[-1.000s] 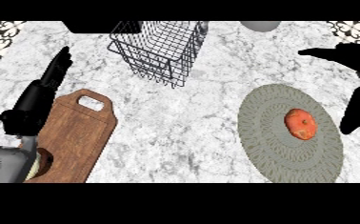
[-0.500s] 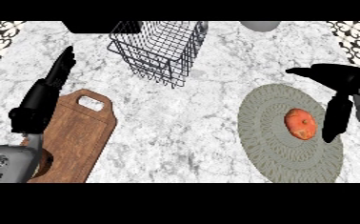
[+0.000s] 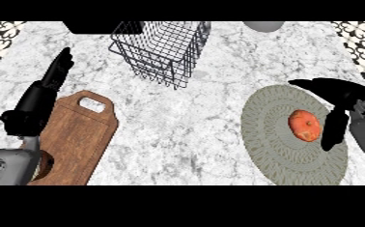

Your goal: Pick the squash from the placemat and place it in the basket

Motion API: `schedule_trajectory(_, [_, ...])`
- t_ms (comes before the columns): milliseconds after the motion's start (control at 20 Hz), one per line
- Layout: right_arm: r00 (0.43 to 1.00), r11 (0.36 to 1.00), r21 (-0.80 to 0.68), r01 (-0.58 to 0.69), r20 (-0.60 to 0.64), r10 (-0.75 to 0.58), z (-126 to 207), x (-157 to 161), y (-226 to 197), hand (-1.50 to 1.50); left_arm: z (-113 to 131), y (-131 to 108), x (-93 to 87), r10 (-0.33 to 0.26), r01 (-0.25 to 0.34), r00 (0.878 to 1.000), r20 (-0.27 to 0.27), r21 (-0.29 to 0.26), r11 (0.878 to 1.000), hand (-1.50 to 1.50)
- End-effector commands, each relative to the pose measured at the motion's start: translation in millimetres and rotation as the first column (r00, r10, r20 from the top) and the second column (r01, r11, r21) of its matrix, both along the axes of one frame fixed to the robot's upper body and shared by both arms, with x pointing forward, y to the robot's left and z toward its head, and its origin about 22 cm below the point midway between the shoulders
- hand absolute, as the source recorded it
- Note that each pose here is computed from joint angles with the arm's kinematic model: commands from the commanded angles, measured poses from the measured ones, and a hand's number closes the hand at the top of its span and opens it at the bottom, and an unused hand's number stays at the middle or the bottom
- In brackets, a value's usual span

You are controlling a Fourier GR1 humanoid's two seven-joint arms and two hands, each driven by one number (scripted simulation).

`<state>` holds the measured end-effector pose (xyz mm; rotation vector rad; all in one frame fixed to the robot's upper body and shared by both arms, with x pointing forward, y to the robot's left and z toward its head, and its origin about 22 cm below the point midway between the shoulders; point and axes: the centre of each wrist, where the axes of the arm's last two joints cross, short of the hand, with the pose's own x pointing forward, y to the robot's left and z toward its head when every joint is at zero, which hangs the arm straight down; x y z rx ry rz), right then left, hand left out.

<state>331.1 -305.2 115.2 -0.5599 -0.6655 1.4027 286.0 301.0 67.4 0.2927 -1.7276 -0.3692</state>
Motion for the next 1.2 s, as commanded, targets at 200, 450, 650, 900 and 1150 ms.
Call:
schedule_trajectory(200, [0.999, 1.0, -0.006, -0.009, 0.053, 0.009, -25.9, -0.7, -9.6, -1.5, 5.0, -5.6, -2.1, 0.005, -0.005, 1.0, 0.004, 0.008, 1.0, 0.0])
schedule_trajectory(450, [0.999, 1.0, 0.016, 0.0, 0.044, 0.0, -34.2, -8.6, 14.5, -1.5, 1.6, 2.0, 2.1, 0.003, -0.003, 1.0, -0.01, 0.012, 1.0, 0.0])
schedule_trajectory(650, [0.999, 1.0, 0.018, 0.015, 0.038, -0.016, -39.0, -2.6, 6.3, -1.5, 8.8, -5.4, 5.6, 0.001, -0.001, 1.0, -0.005, 0.002, 1.0, 0.0])
schedule_trajectory(900, [0.999, 1.0, 0.025, 0.015, 0.031, -0.016, -49.7, -18.2, 0.4, -1.5, 15.6, -2.0, -14.3, -0.012, 0.012, 1.0, -0.02, -0.007, 1.0, 0.0])
schedule_trajectory(1150, [0.999, 0.999, 0.007, 0.04, 0.013, -0.04, -67.8, -28.9, -19.9, -1.5, 10.2, -5.2, 10.9, -0.002, 0.002, 1.0, -0.013, 0.012, 1.0, 0.0])
